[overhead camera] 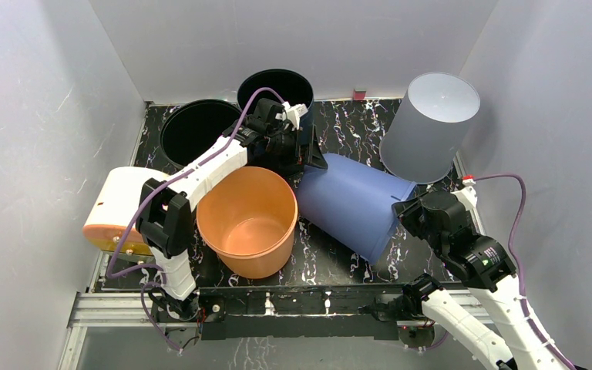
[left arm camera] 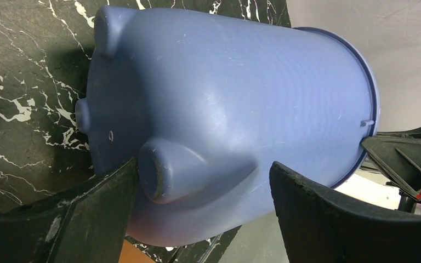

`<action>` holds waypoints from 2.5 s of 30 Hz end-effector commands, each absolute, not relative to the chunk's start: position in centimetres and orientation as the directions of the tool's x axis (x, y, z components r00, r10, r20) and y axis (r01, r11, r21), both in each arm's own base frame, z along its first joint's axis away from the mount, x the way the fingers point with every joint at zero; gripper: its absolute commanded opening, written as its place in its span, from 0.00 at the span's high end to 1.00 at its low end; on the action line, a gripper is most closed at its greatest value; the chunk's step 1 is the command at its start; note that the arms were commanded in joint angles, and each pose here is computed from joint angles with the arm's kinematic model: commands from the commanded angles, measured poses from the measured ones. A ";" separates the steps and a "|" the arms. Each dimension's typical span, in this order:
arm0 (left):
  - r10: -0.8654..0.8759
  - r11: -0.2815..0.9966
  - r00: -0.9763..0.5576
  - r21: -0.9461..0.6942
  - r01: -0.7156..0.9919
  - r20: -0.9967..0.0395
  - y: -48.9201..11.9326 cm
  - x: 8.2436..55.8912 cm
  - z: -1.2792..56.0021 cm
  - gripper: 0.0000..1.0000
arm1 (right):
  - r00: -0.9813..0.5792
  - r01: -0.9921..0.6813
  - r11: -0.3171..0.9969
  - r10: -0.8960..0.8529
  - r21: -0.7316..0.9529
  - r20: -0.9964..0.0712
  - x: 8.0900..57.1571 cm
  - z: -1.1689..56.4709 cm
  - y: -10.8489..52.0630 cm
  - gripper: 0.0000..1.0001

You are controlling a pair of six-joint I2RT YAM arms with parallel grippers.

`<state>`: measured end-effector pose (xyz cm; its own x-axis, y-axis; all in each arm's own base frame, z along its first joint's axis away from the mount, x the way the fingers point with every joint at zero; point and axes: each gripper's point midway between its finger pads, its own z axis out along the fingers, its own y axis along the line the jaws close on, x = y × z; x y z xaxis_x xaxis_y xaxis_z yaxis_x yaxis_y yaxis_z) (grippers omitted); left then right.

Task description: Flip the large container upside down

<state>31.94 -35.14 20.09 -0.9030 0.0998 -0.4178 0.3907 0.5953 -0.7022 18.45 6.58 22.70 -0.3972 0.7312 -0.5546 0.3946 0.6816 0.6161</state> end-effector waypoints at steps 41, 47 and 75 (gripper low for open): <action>-0.026 0.209 -0.785 -0.771 0.601 -0.619 -36.9 28.8 40.1 0.16 | -0.611 0.417 0.655 0.715 0.630 -0.339 17.4 12.9 11.8 0.77; -0.034 0.186 -0.779 -0.770 0.610 -0.626 -36.9 28.6 41.0 0.15 | -0.616 0.455 0.639 0.728 0.620 -0.300 17.3 10.4 12.1 0.74; 0.005 0.257 -0.752 -0.726 0.638 -0.659 -35.7 27.8 39.0 0.08 | -0.601 0.387 0.691 0.691 0.610 -0.402 21.8 11.4 13.3 0.42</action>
<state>29.80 -37.42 36.74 -0.8054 0.0004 -0.5927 0.5728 0.2575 -0.7782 18.37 12.14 7.22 -0.6326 0.7083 -0.3133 0.4874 0.6784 0.5497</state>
